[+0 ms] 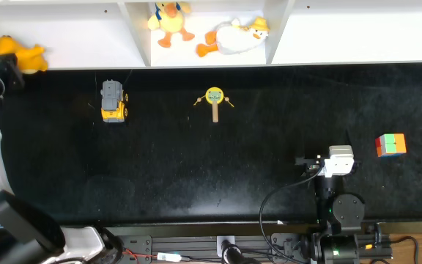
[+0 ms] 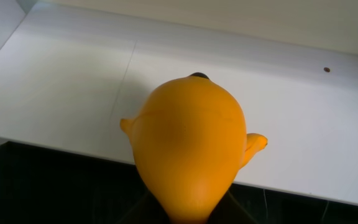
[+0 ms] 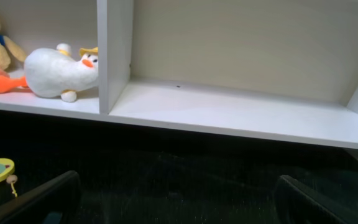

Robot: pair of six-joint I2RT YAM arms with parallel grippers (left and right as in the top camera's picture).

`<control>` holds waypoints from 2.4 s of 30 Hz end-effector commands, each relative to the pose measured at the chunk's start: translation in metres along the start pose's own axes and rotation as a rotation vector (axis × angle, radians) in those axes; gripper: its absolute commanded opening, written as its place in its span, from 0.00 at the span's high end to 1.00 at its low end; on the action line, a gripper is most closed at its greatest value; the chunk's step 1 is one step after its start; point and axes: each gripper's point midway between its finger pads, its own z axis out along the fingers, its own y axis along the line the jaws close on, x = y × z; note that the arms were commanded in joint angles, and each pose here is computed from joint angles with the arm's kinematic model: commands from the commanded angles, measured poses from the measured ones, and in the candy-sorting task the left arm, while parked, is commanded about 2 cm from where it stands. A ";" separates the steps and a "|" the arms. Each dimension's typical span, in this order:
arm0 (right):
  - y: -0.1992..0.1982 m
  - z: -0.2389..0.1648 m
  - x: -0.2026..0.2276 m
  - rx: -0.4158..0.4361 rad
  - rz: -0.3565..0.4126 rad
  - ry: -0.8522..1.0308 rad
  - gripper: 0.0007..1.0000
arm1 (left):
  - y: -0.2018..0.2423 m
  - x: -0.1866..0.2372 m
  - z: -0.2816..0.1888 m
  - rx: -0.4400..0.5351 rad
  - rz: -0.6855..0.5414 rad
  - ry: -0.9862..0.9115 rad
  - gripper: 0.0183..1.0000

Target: Store Toys

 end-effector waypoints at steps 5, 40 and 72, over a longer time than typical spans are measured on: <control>0.002 0.000 0.004 -0.007 0.000 0.001 0.00 | -0.008 -0.030 0.012 0.013 0.028 -0.041 0.90; 0.002 0.000 0.004 -0.007 0.000 0.001 0.00 | -0.025 -0.018 0.056 0.056 0.056 -0.026 0.44; 0.002 0.000 0.004 -0.007 0.000 0.001 0.01 | -0.092 0.107 -0.038 0.105 0.038 0.177 0.00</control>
